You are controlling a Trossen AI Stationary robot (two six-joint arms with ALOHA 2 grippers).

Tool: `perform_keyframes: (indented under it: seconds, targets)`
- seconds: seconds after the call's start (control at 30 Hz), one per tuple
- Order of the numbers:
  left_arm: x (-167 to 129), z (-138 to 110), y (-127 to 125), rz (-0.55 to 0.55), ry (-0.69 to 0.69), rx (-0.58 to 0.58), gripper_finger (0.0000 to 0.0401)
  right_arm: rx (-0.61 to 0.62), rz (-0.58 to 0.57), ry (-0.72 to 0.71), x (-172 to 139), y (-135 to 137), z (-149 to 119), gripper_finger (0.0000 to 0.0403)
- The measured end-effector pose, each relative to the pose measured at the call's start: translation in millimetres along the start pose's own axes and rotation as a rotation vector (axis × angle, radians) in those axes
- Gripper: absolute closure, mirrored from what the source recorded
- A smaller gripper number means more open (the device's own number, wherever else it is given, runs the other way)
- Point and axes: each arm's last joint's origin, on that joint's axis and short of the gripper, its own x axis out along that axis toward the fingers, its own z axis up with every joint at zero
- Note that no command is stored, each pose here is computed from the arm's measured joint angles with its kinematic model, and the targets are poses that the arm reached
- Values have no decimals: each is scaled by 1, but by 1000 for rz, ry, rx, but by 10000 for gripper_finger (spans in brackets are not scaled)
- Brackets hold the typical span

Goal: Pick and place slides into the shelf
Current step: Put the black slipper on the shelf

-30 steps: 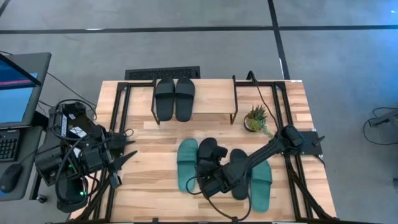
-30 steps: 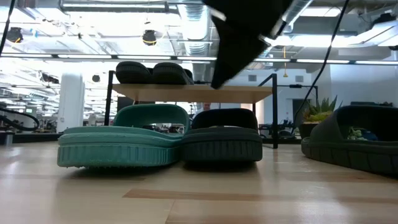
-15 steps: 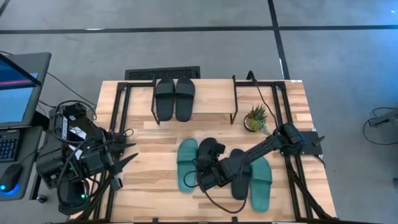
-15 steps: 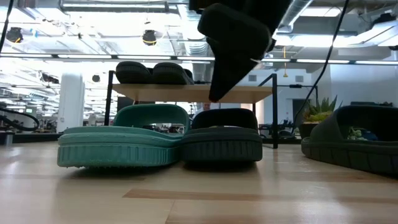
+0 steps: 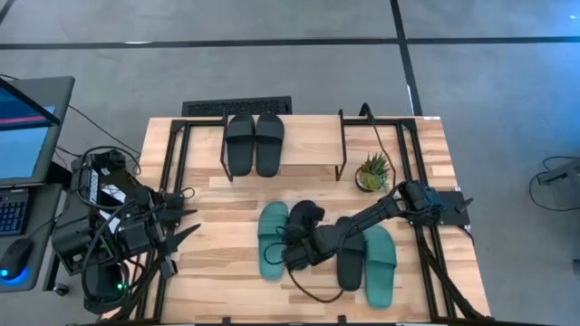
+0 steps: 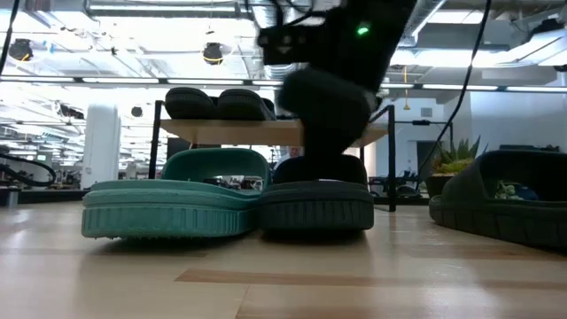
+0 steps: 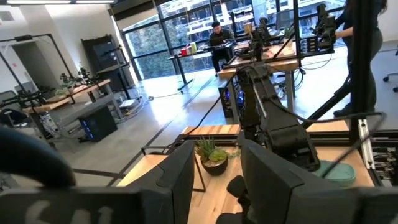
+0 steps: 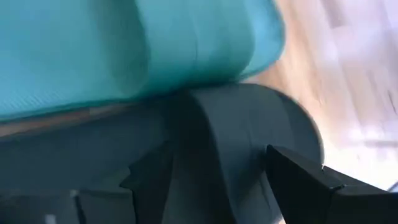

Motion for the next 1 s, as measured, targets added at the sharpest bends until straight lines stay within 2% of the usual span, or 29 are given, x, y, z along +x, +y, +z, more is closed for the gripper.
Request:
perform_keyframes:
  seconds: [0.07,0.17,0.33,0.67,0.8,1.0]
  targets:
    - [0,0,0,0,1,-1,279,-16,-13,12,0,2,-4,163]
    - [-1,0,0,-7,6,-1,279,23,-62,3,0,2,-6,168]
    - [-1,0,0,-8,6,-1,279,-12,-97,36,-2,-5,-9,189]
    - [-1,0,0,-7,6,-1,279,-27,-72,25,-2,-3,-7,236]
    - [-1,0,0,-7,6,-1,279,-34,-101,35,0,-7,-7,275]
    - [-1,0,0,-7,6,-1,279,-30,-120,38,2,-11,-5,356]
